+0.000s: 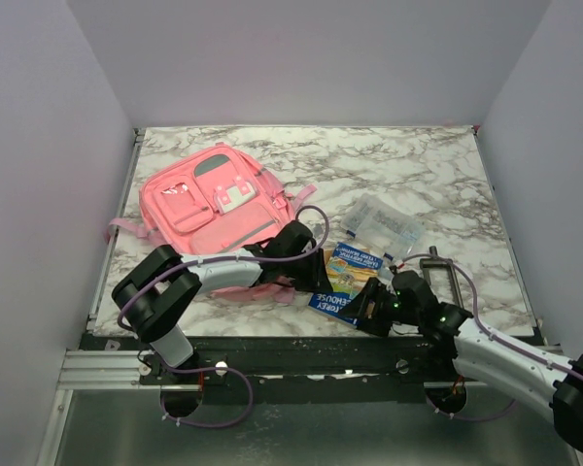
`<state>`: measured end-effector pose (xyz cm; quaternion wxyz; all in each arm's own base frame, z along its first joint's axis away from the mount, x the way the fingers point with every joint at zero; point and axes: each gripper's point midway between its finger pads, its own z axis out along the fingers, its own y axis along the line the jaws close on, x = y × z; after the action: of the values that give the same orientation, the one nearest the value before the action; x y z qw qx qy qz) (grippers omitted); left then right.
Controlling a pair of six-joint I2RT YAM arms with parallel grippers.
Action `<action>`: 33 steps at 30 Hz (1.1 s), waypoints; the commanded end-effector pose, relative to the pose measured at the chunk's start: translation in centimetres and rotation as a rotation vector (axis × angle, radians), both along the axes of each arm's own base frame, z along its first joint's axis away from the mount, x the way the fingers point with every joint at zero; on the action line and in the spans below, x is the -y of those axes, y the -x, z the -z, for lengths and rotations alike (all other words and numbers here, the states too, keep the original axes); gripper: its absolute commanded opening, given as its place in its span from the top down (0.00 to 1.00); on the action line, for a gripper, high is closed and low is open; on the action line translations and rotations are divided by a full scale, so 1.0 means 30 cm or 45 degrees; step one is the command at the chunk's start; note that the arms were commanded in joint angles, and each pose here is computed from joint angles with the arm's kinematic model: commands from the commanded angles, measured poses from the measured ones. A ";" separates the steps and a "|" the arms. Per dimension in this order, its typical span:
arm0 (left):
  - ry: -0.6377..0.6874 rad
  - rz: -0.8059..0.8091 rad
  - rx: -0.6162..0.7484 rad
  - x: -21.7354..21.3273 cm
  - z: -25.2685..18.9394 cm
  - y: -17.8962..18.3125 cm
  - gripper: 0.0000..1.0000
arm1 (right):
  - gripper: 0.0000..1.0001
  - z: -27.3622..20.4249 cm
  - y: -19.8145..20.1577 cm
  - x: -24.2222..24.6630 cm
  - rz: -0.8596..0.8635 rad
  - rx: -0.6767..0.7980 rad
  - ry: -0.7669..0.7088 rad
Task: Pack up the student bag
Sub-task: Pick up the book from the center of the board.
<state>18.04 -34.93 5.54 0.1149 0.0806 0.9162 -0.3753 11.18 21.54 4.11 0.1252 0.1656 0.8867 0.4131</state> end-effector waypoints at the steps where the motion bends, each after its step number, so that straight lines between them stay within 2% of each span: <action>1: -0.110 0.004 -0.106 -0.053 0.118 0.079 0.66 | 0.26 -0.035 -0.023 -0.005 0.065 0.032 -0.064; 12: -0.074 0.026 -0.100 -0.049 0.087 0.097 0.67 | 0.42 -0.164 -0.109 0.026 0.317 0.234 -0.317; 17: -0.064 0.040 -0.096 -0.045 0.080 0.104 0.67 | 0.42 -0.145 -0.167 0.038 0.403 0.291 -0.289; 24: -0.056 0.051 -0.097 -0.038 0.080 0.107 0.67 | 0.43 -0.123 -0.207 -0.008 0.327 0.311 -0.183; 29: -0.035 0.051 -0.042 -0.044 0.047 0.100 0.65 | 0.81 -0.141 -0.209 -0.038 0.244 0.329 -0.155; 31: 0.004 0.056 0.004 -0.047 -0.005 0.094 0.59 | 0.93 -0.166 -0.201 -0.042 0.202 0.365 -0.153; 33: 0.065 0.049 0.074 -0.051 -0.098 0.082 0.49 | 1.00 -0.201 -0.194 -0.038 0.165 0.408 -0.135</action>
<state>16.64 -34.93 6.30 0.1181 0.0873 0.9058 -0.3974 15.83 21.52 5.22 0.2330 0.2109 0.8464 0.4300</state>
